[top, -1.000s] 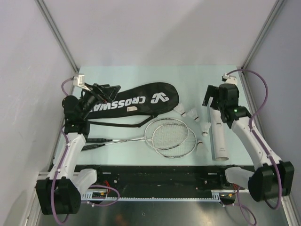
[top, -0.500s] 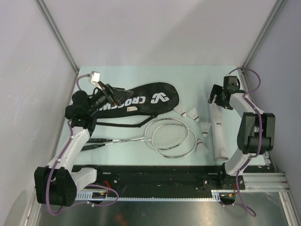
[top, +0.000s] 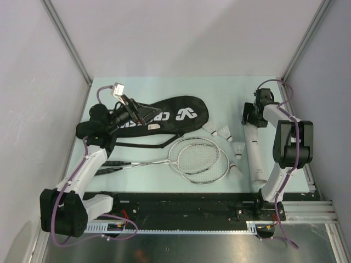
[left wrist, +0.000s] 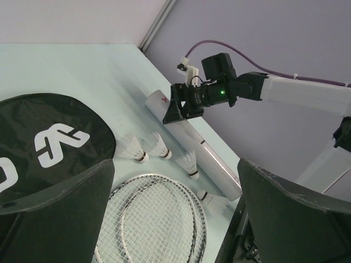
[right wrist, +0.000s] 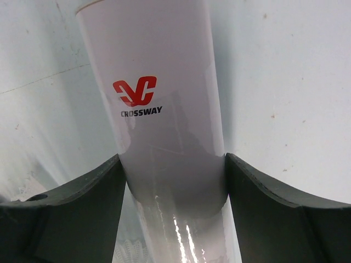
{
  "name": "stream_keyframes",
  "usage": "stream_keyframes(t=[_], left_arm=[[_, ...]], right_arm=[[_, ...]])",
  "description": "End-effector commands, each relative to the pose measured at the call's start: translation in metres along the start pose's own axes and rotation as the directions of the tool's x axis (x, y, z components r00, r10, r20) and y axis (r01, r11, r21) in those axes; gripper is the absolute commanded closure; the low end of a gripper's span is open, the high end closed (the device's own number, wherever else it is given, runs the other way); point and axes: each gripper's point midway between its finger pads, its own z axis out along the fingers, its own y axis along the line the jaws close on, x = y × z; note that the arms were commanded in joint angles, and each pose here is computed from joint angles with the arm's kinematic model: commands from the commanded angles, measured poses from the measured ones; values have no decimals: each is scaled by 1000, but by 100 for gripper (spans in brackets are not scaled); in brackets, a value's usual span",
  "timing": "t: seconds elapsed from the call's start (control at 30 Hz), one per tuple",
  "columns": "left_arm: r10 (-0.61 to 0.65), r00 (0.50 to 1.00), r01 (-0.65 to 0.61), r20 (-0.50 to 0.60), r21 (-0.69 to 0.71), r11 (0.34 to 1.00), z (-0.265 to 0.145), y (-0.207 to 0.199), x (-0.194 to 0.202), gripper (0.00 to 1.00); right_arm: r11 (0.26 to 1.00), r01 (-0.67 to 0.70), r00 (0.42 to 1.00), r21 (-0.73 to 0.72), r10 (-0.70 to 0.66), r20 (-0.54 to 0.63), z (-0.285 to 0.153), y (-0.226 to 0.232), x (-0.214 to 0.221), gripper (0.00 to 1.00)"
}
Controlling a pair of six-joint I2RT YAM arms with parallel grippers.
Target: Pack up the badminton gear
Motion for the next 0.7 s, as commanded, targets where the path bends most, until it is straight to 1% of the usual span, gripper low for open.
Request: stream_keyframes(t=[0.0, 0.07, 0.1, 0.13, 0.17, 0.2, 0.27, 0.3, 0.33, 0.37, 0.4, 0.43, 0.53, 0.57, 0.6, 0.63, 0.67], left_arm=[[40, 999, -40, 11, 66, 997, 4, -21, -13, 0], [35, 999, -35, 7, 66, 997, 4, -20, -12, 0], [35, 999, -35, 3, 69, 997, 5, -21, -11, 0], [33, 999, -33, 0, 69, 997, 5, -20, -10, 0], [36, 999, -36, 0, 71, 997, 6, -21, -10, 0], [36, 999, -36, -2, 71, 997, 6, -21, -9, 0], [35, 999, -35, -5, 74, 997, 7, -22, -8, 0], [35, 999, -35, -7, 77, 996, 6, -22, -7, 1], [35, 999, -34, -10, 80, 996, 7, -23, -7, 1], [37, 999, -35, -13, 85, 996, 8, -24, -6, 0], [39, 999, -37, -17, 92, 995, 8, -26, -5, 0], [39, 999, -37, -19, 94, 995, 9, -27, -4, 0], [36, 999, -32, -35, 113, 993, 11, -31, -1, 2], [32, 998, -26, -45, 120, 992, 13, -32, 2, 3], [31, 998, -24, -54, 129, 991, 13, -33, 4, 3], [32, 998, -24, -56, 135, 991, 14, -34, 4, 3], [36, 997, -27, -61, 146, 989, 14, -38, 5, 3]], right_arm=[[994, 106, 994, -2, -106, 36, 3, 12, -13, 46], [992, 126, 990, 23, -127, 57, 1, 8, -20, 49], [991, 127, 989, 36, -130, 73, -2, 7, -25, 56], [989, 143, 985, 37, -145, 88, -6, 16, -28, 58], [988, 145, 983, 61, -151, 102, -9, 14, -31, 59], [979, 167, 972, 119, -184, 144, -25, 8, -44, 62], [966, 207, 948, 156, -238, 213, -48, 21, -59, 64], [950, 224, 928, 218, -276, 248, -63, 19, -69, 66], [946, 220, 901, 238, -291, 321, -92, 24, -84, 67], [938, 244, 872, 248, -324, 368, -109, 41, -91, 68], [925, 246, 849, 290, -350, 395, -125, 40, -98, 71], [928, 237, 817, 287, -350, 458, -155, 47, -109, 72], [919, 271, 760, 286, -387, 523, -200, 63, -117, 74], [918, 296, 728, 264, -396, 559, -218, 81, -119, 74], [919, 311, 711, 244, -395, 582, -230, 90, -120, 73], [925, 322, 704, 201, -376, 603, -240, 101, -118, 74], [933, 330, 674, 141, -337, 657, -266, 113, -120, 73]])
